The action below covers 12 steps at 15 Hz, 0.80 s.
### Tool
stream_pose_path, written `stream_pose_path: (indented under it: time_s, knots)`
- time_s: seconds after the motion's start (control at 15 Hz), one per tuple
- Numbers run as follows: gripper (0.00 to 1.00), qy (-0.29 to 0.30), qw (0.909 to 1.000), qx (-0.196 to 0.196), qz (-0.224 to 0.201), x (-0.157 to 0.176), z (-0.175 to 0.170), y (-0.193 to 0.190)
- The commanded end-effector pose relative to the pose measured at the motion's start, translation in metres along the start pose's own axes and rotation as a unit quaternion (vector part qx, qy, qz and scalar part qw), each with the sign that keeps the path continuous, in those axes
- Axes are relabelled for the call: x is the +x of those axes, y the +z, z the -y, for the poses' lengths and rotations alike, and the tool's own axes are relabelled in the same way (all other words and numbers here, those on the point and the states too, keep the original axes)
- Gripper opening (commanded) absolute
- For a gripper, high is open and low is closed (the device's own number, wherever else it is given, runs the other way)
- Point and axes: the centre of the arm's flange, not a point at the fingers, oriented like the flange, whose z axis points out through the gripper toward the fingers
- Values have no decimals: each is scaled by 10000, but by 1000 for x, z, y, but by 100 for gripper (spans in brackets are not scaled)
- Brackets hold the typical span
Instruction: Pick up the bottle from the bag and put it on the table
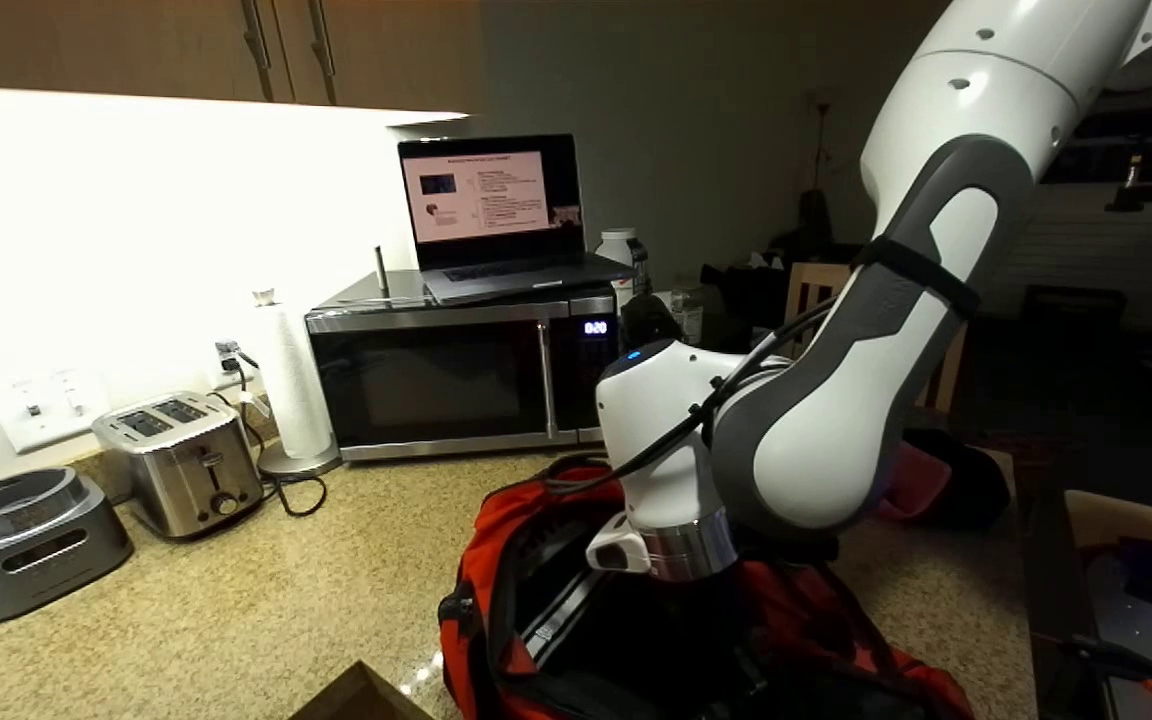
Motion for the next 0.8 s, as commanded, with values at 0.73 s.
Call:
stream_pose_path:
  time_s: [0.73]
  knots:
    - [14, 433, 9972, -337, -502, -66, 27, -49]
